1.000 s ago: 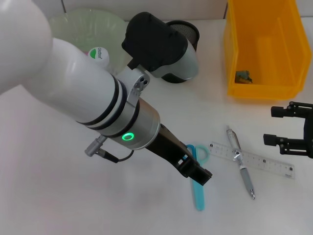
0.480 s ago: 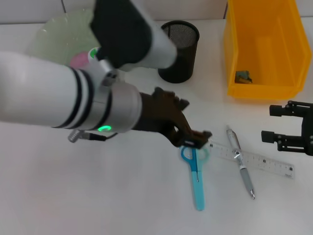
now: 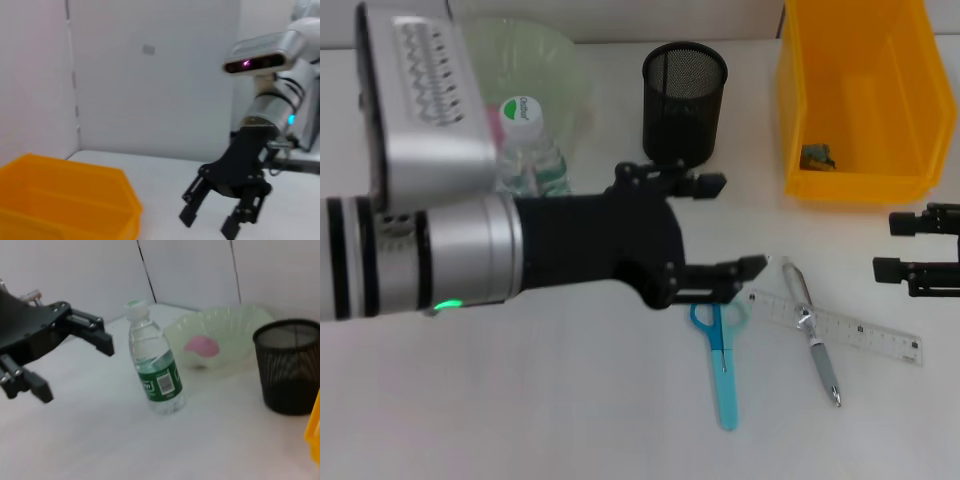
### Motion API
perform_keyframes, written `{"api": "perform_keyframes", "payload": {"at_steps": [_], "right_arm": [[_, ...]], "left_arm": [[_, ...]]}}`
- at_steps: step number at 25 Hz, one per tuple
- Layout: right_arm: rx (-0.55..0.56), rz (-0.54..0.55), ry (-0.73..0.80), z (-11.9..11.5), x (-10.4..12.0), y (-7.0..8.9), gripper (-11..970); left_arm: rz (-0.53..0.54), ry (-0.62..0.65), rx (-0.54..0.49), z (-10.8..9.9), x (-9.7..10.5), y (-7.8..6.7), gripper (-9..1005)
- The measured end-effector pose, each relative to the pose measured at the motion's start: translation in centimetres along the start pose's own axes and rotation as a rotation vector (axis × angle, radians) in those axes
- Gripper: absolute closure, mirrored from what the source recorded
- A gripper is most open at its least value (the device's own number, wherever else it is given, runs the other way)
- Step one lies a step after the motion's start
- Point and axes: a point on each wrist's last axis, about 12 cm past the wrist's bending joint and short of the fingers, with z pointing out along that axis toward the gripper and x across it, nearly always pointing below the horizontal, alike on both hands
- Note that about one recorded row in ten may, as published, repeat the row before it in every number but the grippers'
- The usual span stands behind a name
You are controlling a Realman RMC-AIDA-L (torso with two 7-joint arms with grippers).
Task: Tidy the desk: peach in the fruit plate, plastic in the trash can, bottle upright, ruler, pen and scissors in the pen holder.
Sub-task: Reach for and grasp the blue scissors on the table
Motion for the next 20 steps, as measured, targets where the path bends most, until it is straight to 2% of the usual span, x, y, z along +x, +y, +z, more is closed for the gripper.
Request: {"api": "perform_keyframes", "payload": {"at_steps": [3, 4, 5, 6, 7, 8, 9, 10, 13, 14, 15, 16, 17, 19, 20], "right_arm": [[-0.013, 0.076, 0.077, -0.6, -1.7, 0.6, 235], [-0.01, 0.108, 0.136, -0.8, -3.1, 1.4, 235], [-0.002, 0.126, 0.175, -0.9, -3.9, 1.9, 235], [0.0, 0.145, 0.209, -0.8, -4.6, 2.2, 235], [0.0, 0.171, 0.253, -0.6, -5.5, 2.7, 235], [0.0, 0.171, 0.253, -0.6, -5.5, 2.7, 235], [-0.001, 0.201, 0.317, 0.0, -7.1, 3.6, 235], [-0.001, 0.201, 0.317, 0.0, -7.1, 3.6, 235], [0.009, 0.216, 0.398, 1.0, -9.1, 5.0, 235], [0.036, 0.222, 0.45, 1.8, -10.4, 5.8, 235], [0.036, 0.222, 0.45, 1.8, -10.4, 5.8, 235], [0.053, 0.226, 0.482, 2.4, -11.0, 6.2, 235], [0.072, 0.233, 0.508, 2.9, -11.5, 6.5, 235], [0.124, 0.274, 0.585, 4.8, -13.0, 7.5, 235], [0.124, 0.274, 0.585, 4.8, -13.0, 7.5, 235]], "left_arm": [[-0.003, -0.024, 0.033, -0.4, 0.6, 0.1, 196], [-0.003, -0.024, 0.033, -0.4, 0.6, 0.1, 197], [0.045, -0.098, 0.1, -1.4, 2.4, 0.2, 197], [0.045, -0.098, 0.1, -1.4, 2.4, 0.2, 197], [0.077, -0.138, 0.114, -1.9, 4.2, 0.2, 197], [0.077, -0.138, 0.114, -1.9, 4.2, 0.2, 198], [0.076, -0.161, 0.118, -2.3, 5.5, 0.4, 198], [0.034, -0.18, 0.113, -3.0, 7.3, 1.0, 198], [0.018, -0.195, 0.115, -3.5, 8.1, 1.3, 198], [-0.011, -0.223, 0.113, -4.2, 9.1, 1.5, 199], [-0.042, -0.252, 0.097, -5.1, 10.3, 1.7, 199], [-0.042, -0.252, 0.097, -5.1, 10.3, 1.7, 199], [-0.063, -0.257, 0.075, -5.9, 11.2, 1.8, 199], [-0.063, -0.257, 0.075, -5.9, 11.2, 1.8, 199], [-0.063, -0.254, 0.062, -6.2, 11.6, 1.8, 199]]}}
